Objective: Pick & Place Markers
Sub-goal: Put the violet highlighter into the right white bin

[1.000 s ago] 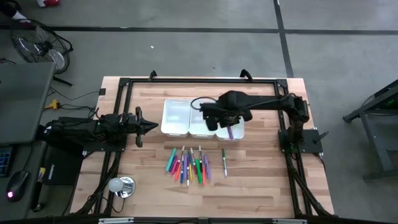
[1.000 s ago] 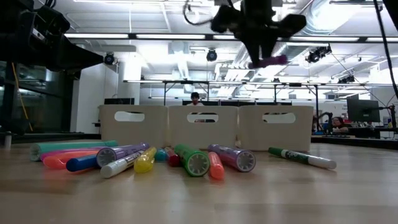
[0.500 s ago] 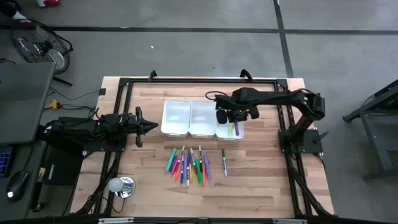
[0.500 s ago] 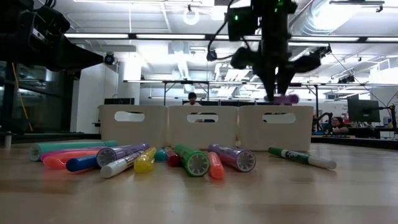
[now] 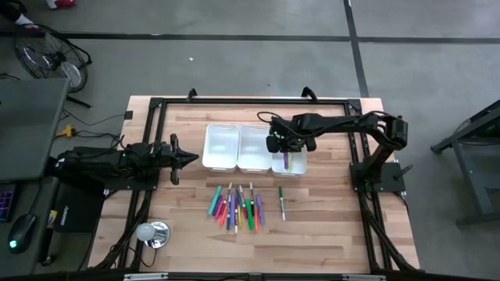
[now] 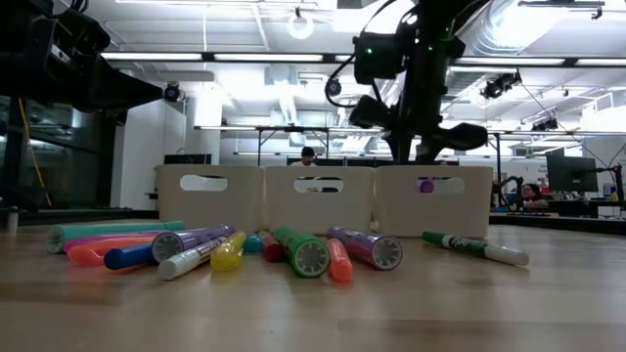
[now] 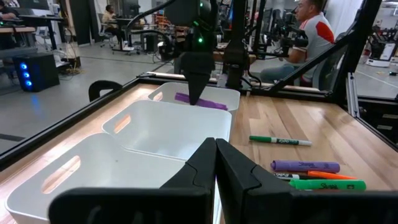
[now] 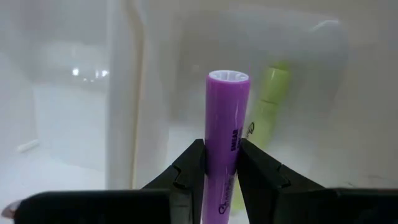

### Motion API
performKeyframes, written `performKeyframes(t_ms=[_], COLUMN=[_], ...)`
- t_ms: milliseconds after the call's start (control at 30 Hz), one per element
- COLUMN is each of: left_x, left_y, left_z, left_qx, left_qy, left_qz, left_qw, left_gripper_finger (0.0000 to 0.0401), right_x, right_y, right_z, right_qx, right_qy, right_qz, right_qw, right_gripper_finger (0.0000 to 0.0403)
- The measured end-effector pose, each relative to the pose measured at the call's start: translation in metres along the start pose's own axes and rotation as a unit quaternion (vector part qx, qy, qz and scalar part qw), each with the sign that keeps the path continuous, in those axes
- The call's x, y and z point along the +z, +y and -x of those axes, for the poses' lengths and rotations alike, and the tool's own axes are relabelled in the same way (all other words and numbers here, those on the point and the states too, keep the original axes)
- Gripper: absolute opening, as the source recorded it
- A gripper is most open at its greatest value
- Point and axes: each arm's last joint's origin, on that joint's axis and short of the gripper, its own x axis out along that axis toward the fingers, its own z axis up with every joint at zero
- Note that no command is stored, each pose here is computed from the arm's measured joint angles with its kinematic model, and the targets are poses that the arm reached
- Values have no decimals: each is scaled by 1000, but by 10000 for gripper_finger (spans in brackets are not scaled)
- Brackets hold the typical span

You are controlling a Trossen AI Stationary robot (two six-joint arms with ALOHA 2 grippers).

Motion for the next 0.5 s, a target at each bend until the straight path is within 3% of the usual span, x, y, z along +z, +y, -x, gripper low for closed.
performKeyframes(t_ms=[500], left_x=[0], left_y=[0], left_z=[0], left_qx=[0], left_qy=[0], left_qz=[0], left_qw=[1000], left_gripper_finger=[7], right_x=[-2], right_y=[-4], right_z=[-6], right_qx=[-2], right_qy=[9], right_qz=[-4], right_qw=[1000], right_gripper_finger=[73])
